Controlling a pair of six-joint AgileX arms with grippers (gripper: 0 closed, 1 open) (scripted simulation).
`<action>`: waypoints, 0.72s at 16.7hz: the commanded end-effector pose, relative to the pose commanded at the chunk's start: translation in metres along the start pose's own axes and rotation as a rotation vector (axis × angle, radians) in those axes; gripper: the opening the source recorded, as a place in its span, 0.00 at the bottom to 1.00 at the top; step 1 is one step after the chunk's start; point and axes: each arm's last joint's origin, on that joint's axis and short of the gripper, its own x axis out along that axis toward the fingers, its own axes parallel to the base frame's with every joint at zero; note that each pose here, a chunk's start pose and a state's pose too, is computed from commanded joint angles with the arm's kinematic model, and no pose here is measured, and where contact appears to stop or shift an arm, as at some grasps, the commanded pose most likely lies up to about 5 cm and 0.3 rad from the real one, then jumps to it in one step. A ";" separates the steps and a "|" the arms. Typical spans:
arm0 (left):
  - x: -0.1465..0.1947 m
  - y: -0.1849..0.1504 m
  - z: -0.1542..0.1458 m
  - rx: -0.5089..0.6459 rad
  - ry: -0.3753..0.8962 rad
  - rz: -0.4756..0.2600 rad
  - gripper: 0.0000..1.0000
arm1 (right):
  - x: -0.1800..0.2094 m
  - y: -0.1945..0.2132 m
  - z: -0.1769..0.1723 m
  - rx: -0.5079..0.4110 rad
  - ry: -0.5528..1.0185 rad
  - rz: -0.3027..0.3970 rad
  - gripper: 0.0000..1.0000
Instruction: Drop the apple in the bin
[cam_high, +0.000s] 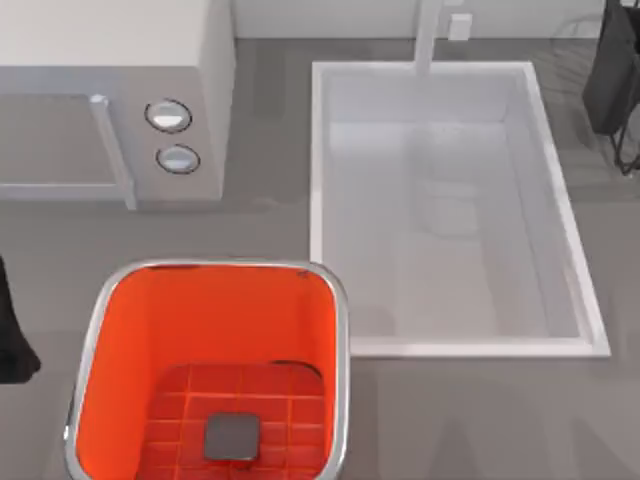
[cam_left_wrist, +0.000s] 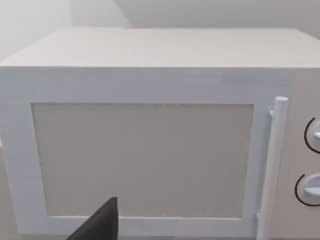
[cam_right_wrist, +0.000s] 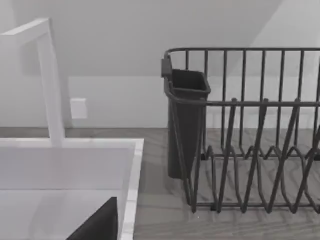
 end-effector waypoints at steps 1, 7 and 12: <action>0.000 0.000 0.000 0.000 0.000 0.000 1.00 | 0.000 0.000 0.000 0.000 0.000 0.000 1.00; 0.000 0.000 0.000 0.000 0.000 0.000 1.00 | 0.003 -0.002 0.029 -0.022 0.110 -0.017 1.00; 0.000 0.000 0.000 0.000 0.000 0.000 1.00 | 0.038 -0.005 0.075 -0.064 0.441 -0.027 1.00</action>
